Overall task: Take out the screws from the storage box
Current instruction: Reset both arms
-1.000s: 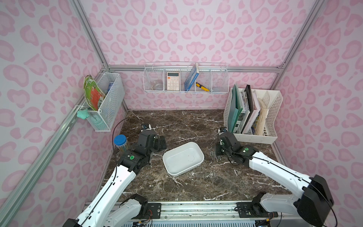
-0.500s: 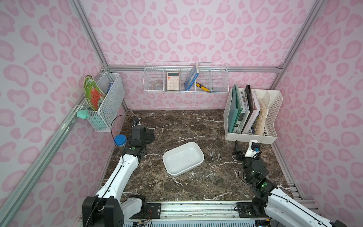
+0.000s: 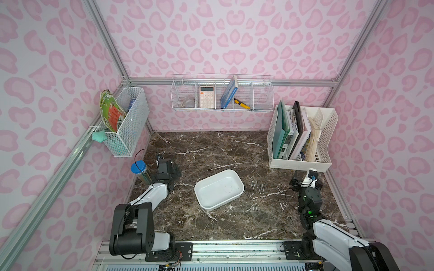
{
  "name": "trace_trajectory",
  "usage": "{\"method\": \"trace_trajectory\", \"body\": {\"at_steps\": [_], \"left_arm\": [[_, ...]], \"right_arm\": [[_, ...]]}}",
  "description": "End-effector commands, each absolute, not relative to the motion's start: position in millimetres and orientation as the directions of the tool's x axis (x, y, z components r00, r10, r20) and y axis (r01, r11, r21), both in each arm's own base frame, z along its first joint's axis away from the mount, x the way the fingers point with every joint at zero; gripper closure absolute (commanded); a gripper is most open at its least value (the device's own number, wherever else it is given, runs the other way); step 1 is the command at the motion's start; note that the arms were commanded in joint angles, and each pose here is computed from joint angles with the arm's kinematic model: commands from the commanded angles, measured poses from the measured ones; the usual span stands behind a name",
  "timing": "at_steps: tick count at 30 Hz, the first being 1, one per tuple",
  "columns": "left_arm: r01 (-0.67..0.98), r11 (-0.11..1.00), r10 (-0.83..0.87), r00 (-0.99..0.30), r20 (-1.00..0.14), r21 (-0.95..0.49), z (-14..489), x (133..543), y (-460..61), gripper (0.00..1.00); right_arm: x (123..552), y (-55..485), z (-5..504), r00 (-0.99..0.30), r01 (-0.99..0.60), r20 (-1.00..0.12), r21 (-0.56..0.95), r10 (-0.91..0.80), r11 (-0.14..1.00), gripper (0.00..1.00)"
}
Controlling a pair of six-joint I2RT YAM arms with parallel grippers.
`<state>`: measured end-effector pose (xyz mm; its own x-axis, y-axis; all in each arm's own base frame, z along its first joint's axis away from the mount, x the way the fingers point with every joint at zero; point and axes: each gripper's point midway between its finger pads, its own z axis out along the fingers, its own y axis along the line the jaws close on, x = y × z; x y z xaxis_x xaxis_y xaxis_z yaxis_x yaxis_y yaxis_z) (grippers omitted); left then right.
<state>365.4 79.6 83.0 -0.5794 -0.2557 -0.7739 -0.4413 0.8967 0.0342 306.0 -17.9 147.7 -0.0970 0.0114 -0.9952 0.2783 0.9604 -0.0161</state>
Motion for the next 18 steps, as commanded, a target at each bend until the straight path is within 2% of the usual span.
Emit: {"method": "trace_trajectory", "body": {"at_steps": [1, 5, 10, 13, 18], "left_arm": [[-0.401, 0.916, -0.237, -0.543, -0.805, 0.001, 88.4, 378.0, 74.5, 0.02], [-0.349, 0.937, -0.202, -0.487, -0.85, -0.023, 97.2, 383.4, 67.6, 0.02], [-0.325, 0.945, -0.168, -0.427, -0.889, -0.023, 105.9, 384.3, 68.1, 0.02], [-0.319, 0.947, -0.164, -0.382, -0.909, -0.036, 109.8, 386.1, 70.4, 0.02], [-0.276, 0.958, -0.167, -0.322, -0.932, -0.076, 89.2, 390.0, 68.6, 0.02]], "right_arm": [[316.4, -12.0, 157.8, -0.044, 0.244, -0.999, -0.007, 0.004, 0.97, 0.06], [326.6, -17.9, 152.9, -0.051, 0.259, -0.999, -0.013, 0.0, 0.966, 0.04], [337.8, -23.9, 157.3, -0.011, 0.202, -0.999, 0.036, 0.039, 0.979, 0.03], [349.0, -27.2, 154.3, -0.038, 0.165, -0.998, 0.041, 0.048, 0.985, 0.01], [355.1, -31.5, 149.5, -0.047, 0.127, -0.998, 0.035, 0.041, 0.991, 0.01]]}}
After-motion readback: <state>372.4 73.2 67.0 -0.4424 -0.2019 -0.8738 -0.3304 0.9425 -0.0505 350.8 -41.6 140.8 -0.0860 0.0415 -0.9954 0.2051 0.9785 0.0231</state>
